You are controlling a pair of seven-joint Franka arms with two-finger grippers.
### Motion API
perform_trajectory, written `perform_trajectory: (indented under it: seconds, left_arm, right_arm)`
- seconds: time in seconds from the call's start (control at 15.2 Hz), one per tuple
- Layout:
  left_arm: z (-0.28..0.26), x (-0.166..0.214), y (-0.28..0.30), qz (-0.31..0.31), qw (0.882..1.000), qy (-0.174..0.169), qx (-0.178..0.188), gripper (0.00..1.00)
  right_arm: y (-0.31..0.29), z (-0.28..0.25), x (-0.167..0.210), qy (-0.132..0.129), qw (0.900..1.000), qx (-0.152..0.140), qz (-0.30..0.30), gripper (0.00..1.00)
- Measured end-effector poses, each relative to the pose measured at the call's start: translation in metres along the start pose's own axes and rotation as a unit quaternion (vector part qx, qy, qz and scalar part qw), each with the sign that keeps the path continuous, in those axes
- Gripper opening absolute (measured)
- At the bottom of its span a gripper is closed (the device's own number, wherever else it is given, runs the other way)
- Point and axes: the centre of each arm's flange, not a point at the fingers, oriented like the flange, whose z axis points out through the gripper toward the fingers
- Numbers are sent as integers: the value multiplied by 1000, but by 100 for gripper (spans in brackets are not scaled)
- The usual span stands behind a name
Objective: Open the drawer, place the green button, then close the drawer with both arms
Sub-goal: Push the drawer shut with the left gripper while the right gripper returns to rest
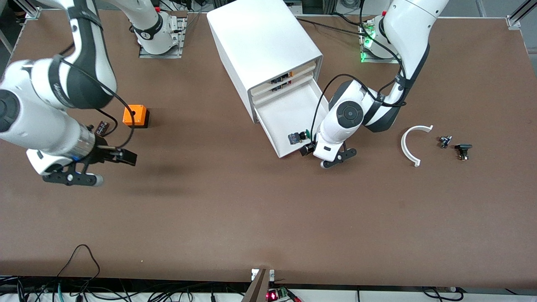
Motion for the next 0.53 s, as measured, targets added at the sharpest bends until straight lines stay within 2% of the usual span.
perform_trajectory:
  seconds: [0.26,0.53]
  left_arm:
    - [5,-8,5,-4,1000,1,4,100]
    - [10,-32,14,14,1000,-13,20,100]
  right_arm:
    - [22,-36,-33,9,1000,21,4,100]
    - [23,-59,-58,8,1000,2,-3,100]
